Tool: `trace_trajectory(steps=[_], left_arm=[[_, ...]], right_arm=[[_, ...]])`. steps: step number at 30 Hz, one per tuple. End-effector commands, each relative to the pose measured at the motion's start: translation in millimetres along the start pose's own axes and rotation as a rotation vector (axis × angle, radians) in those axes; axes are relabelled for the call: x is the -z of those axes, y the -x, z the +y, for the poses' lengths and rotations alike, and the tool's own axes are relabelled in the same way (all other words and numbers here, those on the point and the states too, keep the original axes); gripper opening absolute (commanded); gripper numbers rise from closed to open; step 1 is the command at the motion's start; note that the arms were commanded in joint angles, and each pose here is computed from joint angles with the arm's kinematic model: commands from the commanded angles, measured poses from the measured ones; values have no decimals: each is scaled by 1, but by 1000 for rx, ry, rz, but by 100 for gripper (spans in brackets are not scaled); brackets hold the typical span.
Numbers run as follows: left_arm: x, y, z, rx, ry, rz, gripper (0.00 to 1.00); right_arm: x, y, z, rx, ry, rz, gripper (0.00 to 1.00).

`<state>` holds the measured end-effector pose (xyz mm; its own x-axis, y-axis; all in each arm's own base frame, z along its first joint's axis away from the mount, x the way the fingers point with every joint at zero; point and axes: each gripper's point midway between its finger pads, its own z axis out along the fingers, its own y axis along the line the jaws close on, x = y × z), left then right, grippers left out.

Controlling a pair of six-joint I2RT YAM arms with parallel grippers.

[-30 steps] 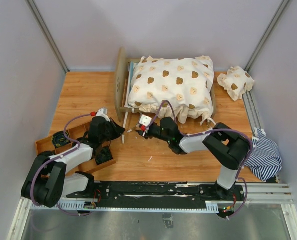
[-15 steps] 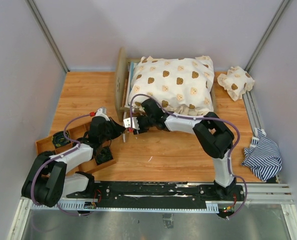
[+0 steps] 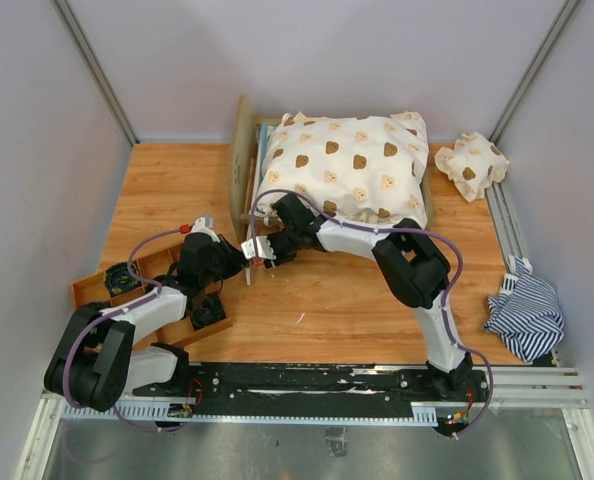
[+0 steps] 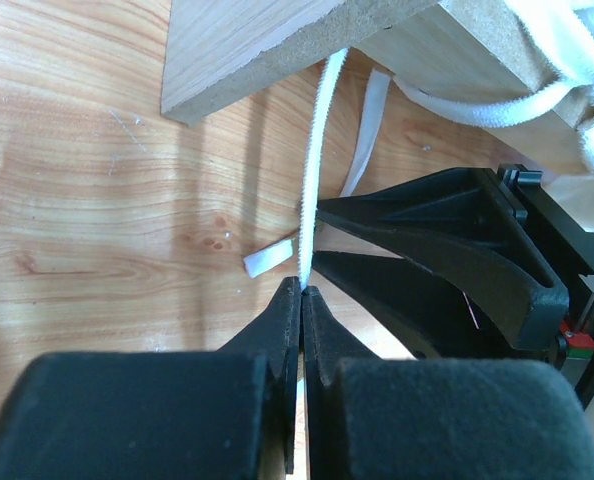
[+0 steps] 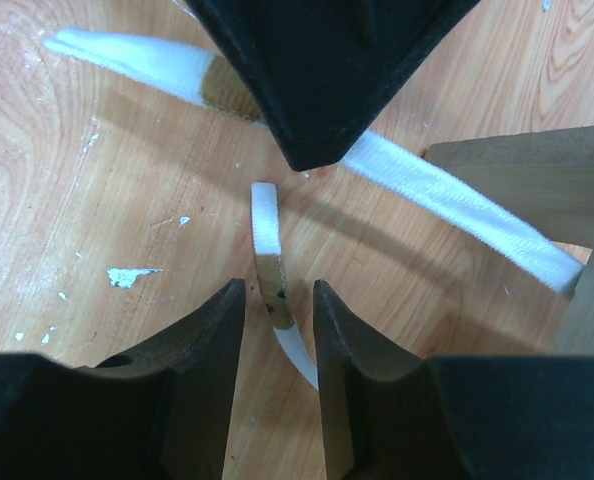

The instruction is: Set up the pet bed

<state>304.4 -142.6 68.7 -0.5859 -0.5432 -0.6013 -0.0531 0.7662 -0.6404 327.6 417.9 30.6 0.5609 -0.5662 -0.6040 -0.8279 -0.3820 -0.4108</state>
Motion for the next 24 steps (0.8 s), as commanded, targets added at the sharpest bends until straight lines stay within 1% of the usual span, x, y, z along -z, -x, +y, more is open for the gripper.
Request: trace_trajectory(steps=[1,5,7,10,13,16,19,21,24], left_arm=[[1,9,-3,-8,-7,-38,0],[2,12,-6,-1,-12,-49,0],[3,13,-6,-1,-12,-53,0],[4,15,-5,-2,-8,-65,0],[4,16,-6,-8,-10,-66,0],[3,16,-10,-56,-32,-56,0],[4,18,-8,-79,-33,-72,0],[6,17,-12,-114,-63,-72,0],[11,19,-20,-161,-110,-86,0]], right_arm=[[-3,-46,39,-64,152,148,33],[1,-53,46,-92,223,185,23],[4,-56,52,-97,261,208,15],[9,-60,56,-98,287,235,2],[19,-51,57,-88,288,222,0],[33,-28,44,-72,213,161,0],[51,5,23,-79,80,58,0],[72,34,-6,-116,-54,-13,0],[91,71,-32,-130,-149,-134,0]])
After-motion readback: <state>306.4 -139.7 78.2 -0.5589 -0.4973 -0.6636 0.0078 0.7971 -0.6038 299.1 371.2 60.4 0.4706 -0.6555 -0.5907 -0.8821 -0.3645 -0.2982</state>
